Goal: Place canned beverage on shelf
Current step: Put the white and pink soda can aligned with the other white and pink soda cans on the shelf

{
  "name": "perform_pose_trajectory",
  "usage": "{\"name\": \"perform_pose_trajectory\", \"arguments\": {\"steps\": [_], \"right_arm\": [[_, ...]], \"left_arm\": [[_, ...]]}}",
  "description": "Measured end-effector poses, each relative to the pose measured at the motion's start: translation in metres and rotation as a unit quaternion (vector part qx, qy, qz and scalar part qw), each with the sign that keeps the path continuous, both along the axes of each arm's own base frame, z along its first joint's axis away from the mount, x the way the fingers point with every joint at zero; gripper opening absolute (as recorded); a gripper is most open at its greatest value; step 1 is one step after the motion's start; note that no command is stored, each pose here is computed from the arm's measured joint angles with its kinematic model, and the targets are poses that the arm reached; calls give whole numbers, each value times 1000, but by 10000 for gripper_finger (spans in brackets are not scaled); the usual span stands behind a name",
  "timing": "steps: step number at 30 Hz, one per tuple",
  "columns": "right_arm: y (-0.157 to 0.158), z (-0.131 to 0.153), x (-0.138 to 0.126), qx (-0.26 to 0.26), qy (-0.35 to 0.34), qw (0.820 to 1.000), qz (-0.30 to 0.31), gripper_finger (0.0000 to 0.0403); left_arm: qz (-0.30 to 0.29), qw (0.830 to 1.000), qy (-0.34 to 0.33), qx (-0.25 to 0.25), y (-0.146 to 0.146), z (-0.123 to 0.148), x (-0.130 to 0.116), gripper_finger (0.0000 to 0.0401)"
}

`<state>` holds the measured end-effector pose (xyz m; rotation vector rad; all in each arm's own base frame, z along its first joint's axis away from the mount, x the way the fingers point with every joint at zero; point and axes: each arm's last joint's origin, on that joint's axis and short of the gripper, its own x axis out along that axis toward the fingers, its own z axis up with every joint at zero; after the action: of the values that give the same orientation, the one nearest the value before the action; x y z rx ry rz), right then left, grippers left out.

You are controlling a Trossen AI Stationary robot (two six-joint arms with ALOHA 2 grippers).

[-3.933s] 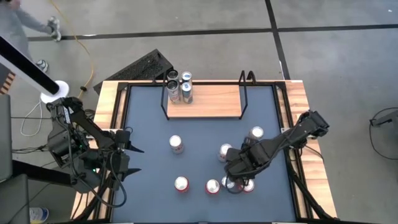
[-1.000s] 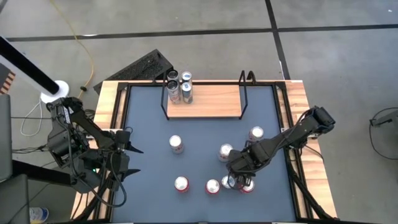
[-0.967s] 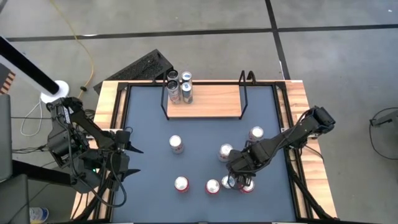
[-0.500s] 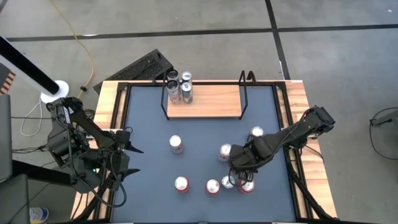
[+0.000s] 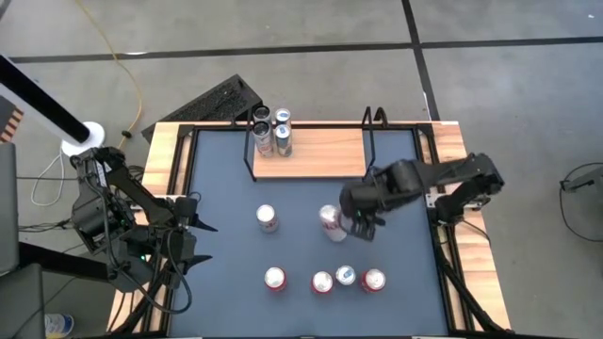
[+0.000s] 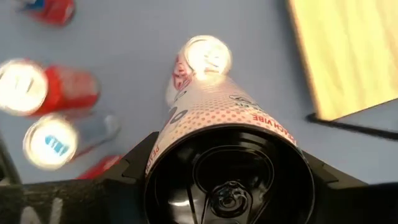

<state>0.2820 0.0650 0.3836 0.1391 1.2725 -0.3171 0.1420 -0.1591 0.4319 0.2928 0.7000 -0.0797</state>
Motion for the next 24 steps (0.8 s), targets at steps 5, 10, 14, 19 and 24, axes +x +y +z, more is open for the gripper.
{"name": "perform_pose_trajectory", "arguments": {"steps": [5, 10, 14, 19, 24], "right_arm": [[-24, 1, 4, -10, 8, 1000, -2, 238], [-43, -1, 13, -31, 2, 999, 25, 238], [-62, -6, 31, -50, -20, 998, 44, 238], [-85, -19, 56, -76, -37, 993, 81, 238], [-112, -34, 81, -86, -58, 989, 103, 239]], "left_arm": [[0, 1000, 0, 0, 0, 0, 0, 275], [0, 1000, 0, 0, 0, 0, 0, 275], [-2, 1000, 0, 3, 0, 0, 0, 275], [-6, 1000, -2, 11, 0, 0, 0, 275], [-5, 1000, -2, 11, 0, 0, 0, 275]]}}
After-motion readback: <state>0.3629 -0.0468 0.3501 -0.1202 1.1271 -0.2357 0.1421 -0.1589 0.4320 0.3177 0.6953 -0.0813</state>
